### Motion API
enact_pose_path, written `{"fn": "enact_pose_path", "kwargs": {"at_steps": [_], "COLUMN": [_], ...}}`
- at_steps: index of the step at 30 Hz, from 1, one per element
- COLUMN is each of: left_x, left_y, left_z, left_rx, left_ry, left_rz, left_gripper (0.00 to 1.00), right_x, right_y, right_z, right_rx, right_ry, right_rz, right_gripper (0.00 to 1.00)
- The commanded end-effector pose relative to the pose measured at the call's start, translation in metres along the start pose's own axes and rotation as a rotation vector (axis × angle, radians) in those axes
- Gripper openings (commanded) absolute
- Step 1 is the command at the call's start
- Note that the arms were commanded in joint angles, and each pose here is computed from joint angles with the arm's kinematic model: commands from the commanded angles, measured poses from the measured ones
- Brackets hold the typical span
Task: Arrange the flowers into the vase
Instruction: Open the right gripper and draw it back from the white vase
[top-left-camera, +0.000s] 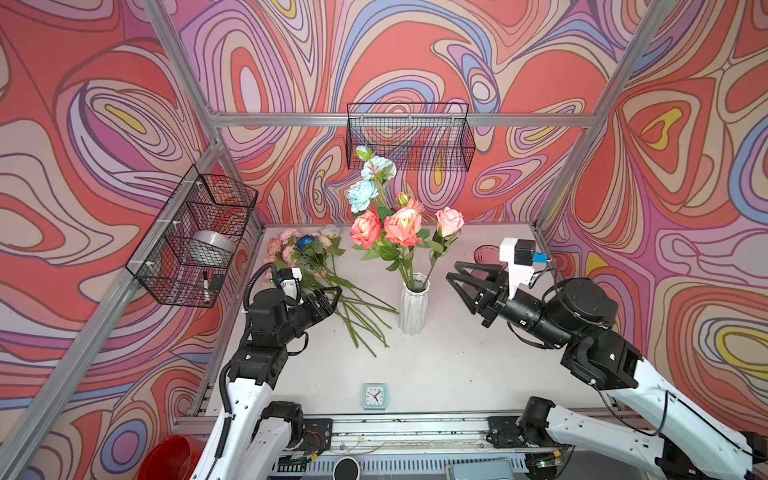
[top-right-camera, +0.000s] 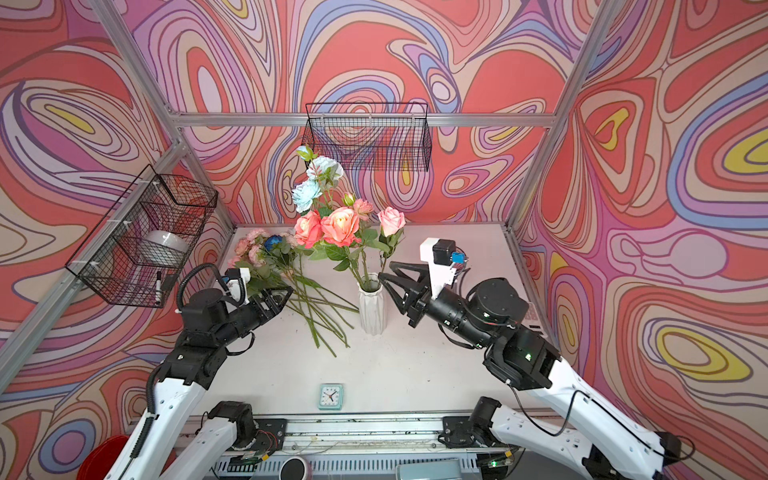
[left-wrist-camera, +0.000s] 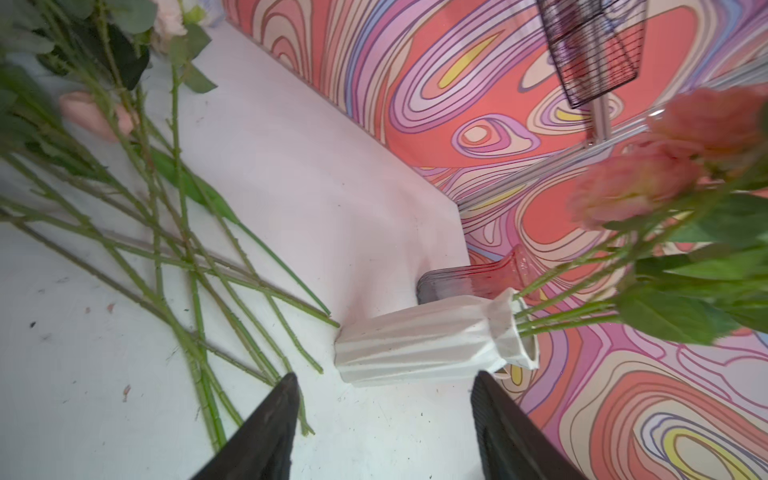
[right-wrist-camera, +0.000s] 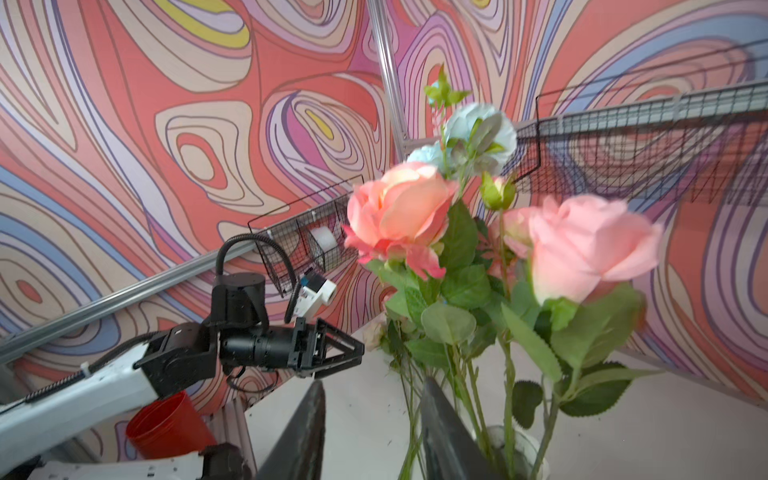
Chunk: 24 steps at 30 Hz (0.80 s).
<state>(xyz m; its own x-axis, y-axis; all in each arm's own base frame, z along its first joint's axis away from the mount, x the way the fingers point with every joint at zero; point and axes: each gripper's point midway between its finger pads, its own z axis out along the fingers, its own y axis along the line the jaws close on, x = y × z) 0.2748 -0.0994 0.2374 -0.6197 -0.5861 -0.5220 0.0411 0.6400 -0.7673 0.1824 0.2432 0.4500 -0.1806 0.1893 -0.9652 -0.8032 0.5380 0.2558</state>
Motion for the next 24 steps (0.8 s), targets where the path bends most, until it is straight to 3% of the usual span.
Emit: {"fn": "enact_pose_path", "kwargs": {"at_steps": [1, 9, 19, 24], "left_x": [0.008, -0.006, -0.058, -0.074], "left_y": [0.035, 0.086, 0.125, 0.144], "left_z": [0.02, 0.074, 0.124, 0.141], "left_rx": [-0.107, -0.247, -0.446, -0.552], "left_ry": [0.017, -0.016, -0.108, -0.094], "left_rz": [-0.054, -0.148, -0.137, -0.127], "left_gripper": [0.55, 0.31, 0.26, 0.23], "right_x": [0.05, 0.079, 0.099, 0.1], "right_y": [-0.001, -0.015, -0.024, -0.028], "right_z": [-0.001, -0.001, -0.005, -0.011], "right_rx": [-0.026, 0.02, 0.058, 0.079], "right_ry": [0.161, 0.197, 0.222, 0.212], "right_rz": [0.065, 0.104, 0.131, 0.13], "right_gripper": [0.34, 0.28, 0.26, 0.26]}}
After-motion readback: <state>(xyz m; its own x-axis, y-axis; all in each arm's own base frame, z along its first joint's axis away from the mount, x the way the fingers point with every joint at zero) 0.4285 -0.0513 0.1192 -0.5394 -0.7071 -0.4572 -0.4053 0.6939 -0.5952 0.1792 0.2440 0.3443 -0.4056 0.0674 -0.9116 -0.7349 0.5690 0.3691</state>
